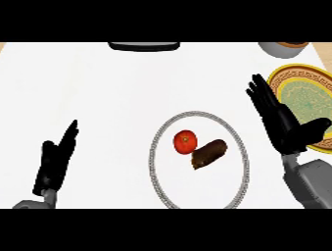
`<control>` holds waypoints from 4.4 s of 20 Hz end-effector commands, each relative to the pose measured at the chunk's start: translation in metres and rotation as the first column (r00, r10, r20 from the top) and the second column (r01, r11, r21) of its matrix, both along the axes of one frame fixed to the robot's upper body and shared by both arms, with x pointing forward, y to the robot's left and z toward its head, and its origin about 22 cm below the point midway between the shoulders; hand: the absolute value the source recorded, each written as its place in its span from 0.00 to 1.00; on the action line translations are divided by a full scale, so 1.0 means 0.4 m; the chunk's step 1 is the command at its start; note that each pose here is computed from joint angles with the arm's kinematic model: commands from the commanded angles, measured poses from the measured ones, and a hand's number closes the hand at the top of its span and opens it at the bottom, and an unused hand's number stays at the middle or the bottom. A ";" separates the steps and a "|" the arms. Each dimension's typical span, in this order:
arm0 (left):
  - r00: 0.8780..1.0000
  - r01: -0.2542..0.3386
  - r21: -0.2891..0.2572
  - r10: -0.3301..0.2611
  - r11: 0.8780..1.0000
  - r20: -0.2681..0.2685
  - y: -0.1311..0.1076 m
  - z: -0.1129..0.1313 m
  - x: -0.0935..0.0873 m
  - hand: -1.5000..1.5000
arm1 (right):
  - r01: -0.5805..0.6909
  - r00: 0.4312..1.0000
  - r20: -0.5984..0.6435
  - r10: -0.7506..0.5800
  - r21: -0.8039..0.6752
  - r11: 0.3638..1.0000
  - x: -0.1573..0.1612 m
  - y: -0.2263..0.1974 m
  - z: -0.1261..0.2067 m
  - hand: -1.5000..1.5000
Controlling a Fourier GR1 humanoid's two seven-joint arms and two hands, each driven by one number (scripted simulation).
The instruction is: Pick the tomato from the placemat and place it in the plate
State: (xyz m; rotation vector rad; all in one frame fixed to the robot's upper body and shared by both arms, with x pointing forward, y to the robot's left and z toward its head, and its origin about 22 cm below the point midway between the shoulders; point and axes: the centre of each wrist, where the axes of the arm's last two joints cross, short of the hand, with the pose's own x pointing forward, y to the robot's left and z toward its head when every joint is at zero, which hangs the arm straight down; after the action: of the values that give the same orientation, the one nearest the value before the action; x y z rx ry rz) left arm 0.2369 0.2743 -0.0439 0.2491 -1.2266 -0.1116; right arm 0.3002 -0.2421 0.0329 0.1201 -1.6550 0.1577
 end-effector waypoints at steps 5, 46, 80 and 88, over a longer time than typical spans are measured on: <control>0.947 0.107 0.086 -0.128 0.991 0.294 -0.029 0.172 0.131 0.50 | 0.056 0.998 -0.029 -0.053 0.119 0.991 0.049 0.356 0.097 0.00; 0.941 0.137 0.067 -0.151 0.988 0.304 -0.067 0.167 0.140 0.50 | -0.195 0.949 -0.278 -0.152 -0.891 0.410 0.016 0.451 0.201 0.00; 0.939 0.120 0.076 -0.138 0.990 0.314 -0.063 0.191 0.134 0.50 | -0.269 0.932 -0.319 -0.171 -0.926 0.264 0.035 0.393 -0.073 1.00; 0.952 0.078 0.052 -0.090 0.996 0.293 -0.002 0.196 0.157 0.50 | -0.165 0.957 -0.205 -0.206 -0.967 0.195 0.083 -0.079 -0.018 1.00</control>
State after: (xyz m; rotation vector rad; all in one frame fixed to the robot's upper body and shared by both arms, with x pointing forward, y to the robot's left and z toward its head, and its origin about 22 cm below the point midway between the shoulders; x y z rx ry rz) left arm 0.3039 0.2636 0.0376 0.2318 -1.5513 -0.2047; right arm 0.3298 -0.1649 0.0037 -0.7864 -0.9397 1.1270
